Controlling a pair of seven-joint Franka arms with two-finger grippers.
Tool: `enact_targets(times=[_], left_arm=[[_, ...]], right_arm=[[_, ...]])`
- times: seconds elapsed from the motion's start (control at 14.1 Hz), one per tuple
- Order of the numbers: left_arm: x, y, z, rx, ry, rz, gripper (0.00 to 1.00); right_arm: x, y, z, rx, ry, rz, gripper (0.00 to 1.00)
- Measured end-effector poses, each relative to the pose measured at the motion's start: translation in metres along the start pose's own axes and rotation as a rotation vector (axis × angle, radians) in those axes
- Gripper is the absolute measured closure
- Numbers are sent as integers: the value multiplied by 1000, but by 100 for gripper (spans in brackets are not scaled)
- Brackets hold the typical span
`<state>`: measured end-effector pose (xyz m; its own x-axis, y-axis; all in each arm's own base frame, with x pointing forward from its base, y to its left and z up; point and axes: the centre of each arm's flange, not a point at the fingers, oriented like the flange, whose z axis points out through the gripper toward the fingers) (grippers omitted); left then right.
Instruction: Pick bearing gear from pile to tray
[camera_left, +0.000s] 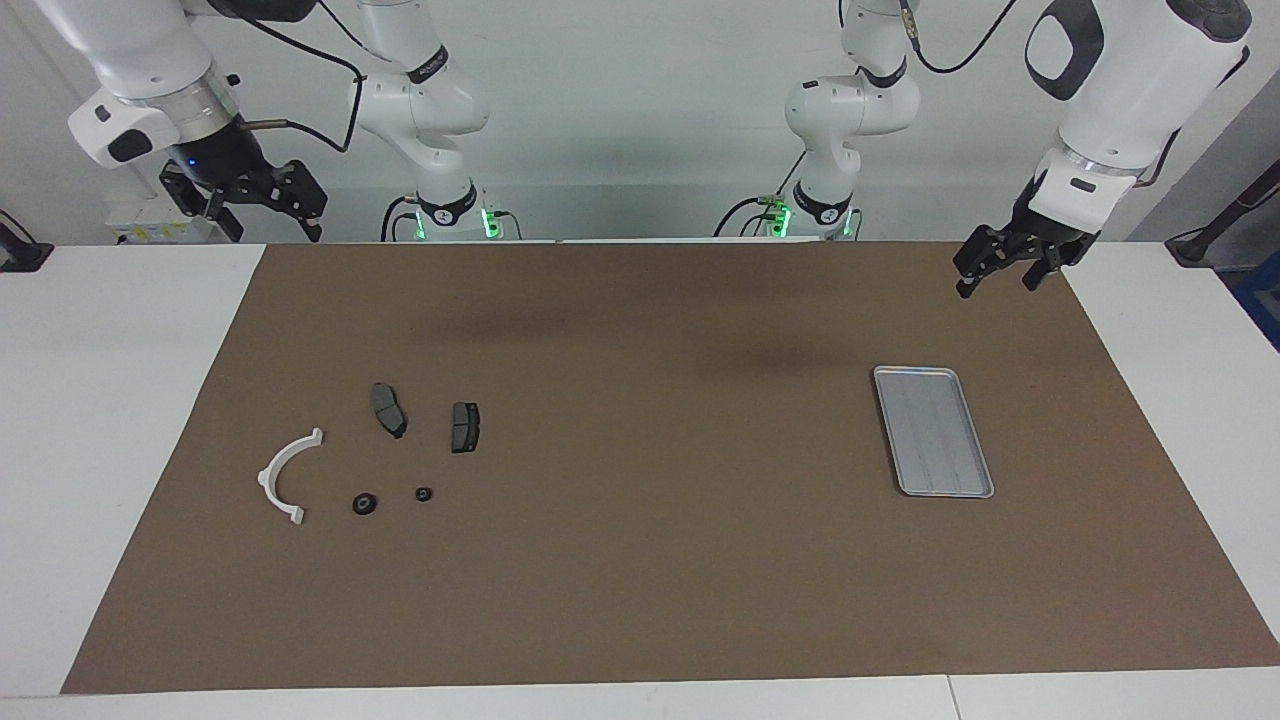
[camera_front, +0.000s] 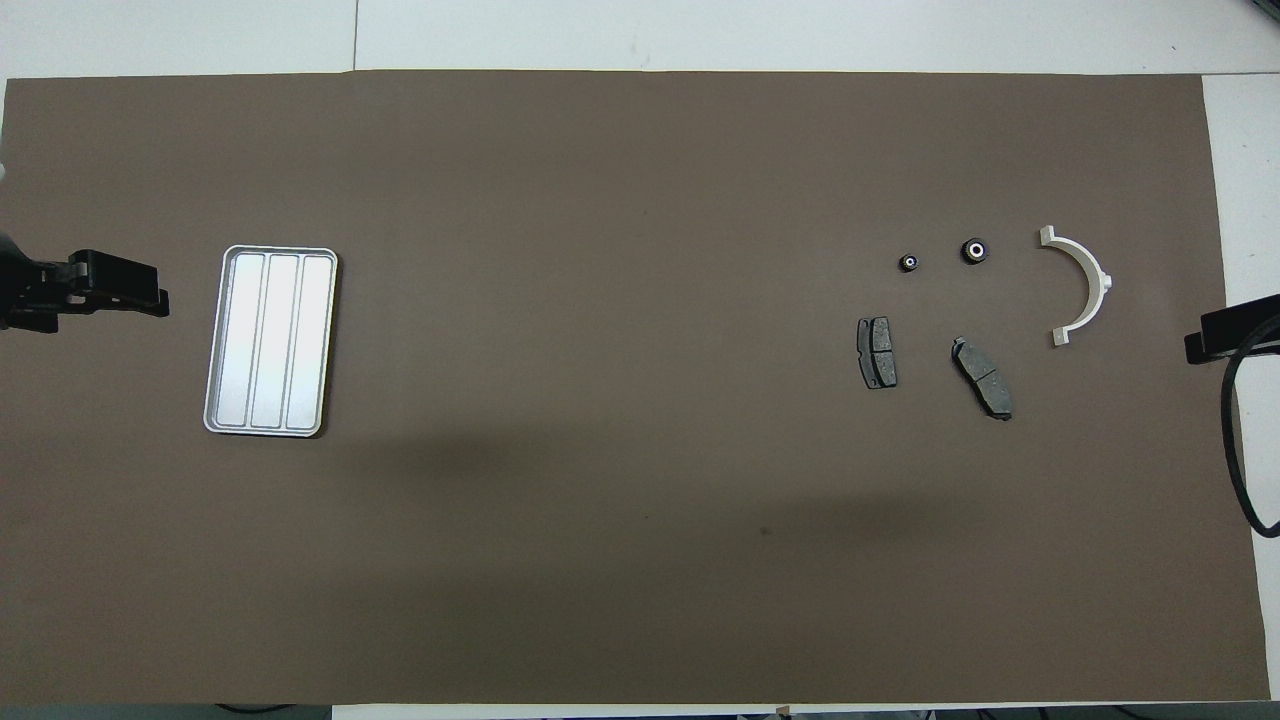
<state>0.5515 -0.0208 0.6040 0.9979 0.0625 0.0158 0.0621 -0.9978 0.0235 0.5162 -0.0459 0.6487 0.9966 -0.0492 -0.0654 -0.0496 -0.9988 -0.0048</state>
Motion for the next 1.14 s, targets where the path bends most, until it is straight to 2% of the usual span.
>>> enact_targets(times=[0.78,1.14], left_arm=[[0,0,0,0,0,0,0],[0,0,0,0,0,0,0]], right_arm=[[1,7,1,2,-1,22,0],[17,13,7,-8,36,32,0]])
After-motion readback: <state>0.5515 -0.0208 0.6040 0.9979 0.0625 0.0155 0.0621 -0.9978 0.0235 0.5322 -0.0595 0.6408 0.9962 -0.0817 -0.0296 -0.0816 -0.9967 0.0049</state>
